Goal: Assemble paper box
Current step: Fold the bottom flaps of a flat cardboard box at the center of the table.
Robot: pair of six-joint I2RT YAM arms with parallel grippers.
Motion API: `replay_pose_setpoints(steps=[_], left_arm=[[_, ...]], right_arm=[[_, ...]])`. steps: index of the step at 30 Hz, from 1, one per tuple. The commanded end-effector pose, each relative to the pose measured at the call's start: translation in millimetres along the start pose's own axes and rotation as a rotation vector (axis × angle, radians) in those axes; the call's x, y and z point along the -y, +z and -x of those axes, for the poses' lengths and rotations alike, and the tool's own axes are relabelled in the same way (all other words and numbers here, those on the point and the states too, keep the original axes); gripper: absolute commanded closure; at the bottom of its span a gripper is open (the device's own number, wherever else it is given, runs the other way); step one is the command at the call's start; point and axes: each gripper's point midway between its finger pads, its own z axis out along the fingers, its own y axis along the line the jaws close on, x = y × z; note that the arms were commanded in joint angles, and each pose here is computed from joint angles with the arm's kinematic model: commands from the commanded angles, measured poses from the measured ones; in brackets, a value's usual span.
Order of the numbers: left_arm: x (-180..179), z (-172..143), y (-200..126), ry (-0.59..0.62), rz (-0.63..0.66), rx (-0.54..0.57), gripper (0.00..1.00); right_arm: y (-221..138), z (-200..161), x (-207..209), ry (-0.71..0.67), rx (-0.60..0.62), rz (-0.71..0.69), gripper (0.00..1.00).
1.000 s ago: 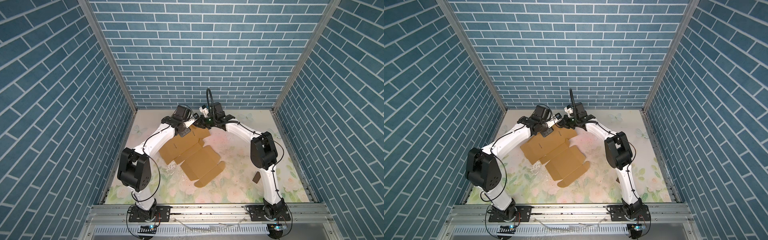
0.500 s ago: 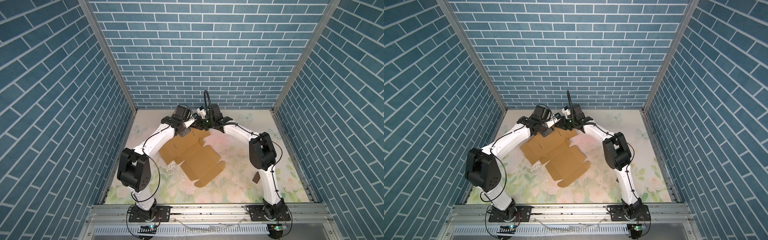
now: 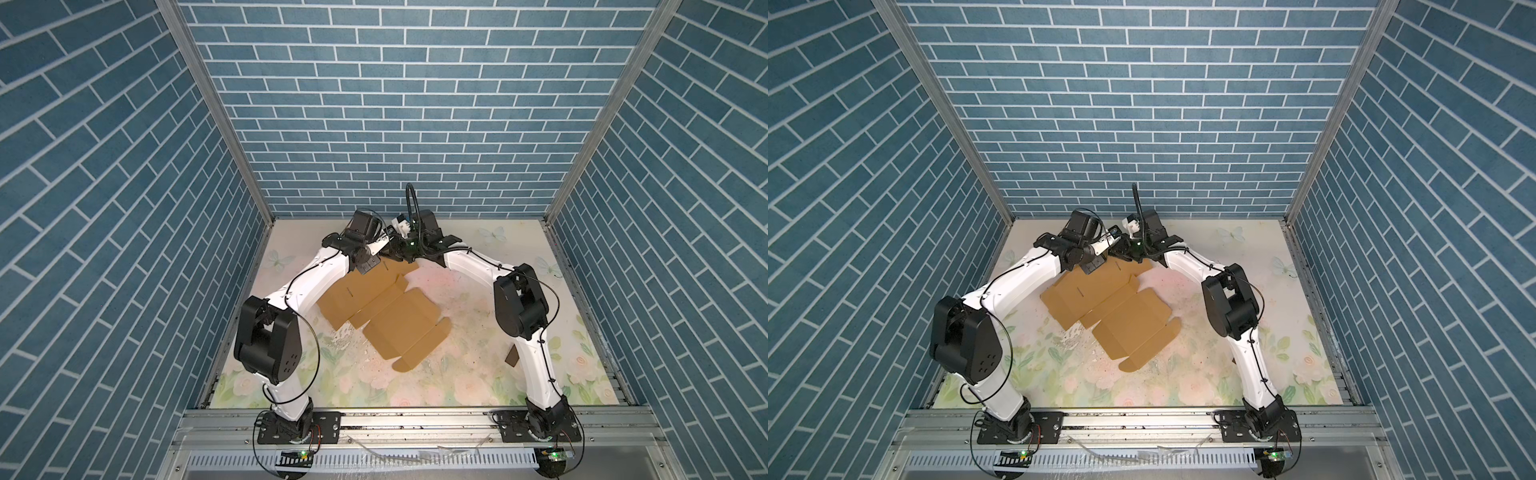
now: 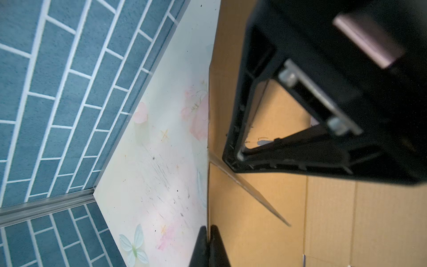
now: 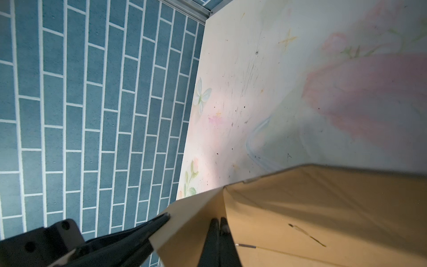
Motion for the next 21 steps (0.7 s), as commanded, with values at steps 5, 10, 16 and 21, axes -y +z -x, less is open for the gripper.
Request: replay_pose_setpoints(steps=[5, 10, 16, 21], left_arm=[[9, 5, 5, 0.040, -0.025, 0.032, 1.00], [9, 4, 8, 0.048, -0.031, 0.034, 1.00], [8, 7, 3, 0.048, -0.046, 0.044, 1.00], [10, 6, 3, 0.045, -0.059, 0.038, 1.00]], right_arm=[[-85, 17, 36, -0.081, 0.094, -0.145, 0.88], [-131, 22, 76, -0.187, 0.116, -0.236, 0.61], [-130, 14, 97, -0.346, 0.045, -0.156, 0.48], [-111, 19, 93, -0.469, 0.076, -0.006, 0.47]])
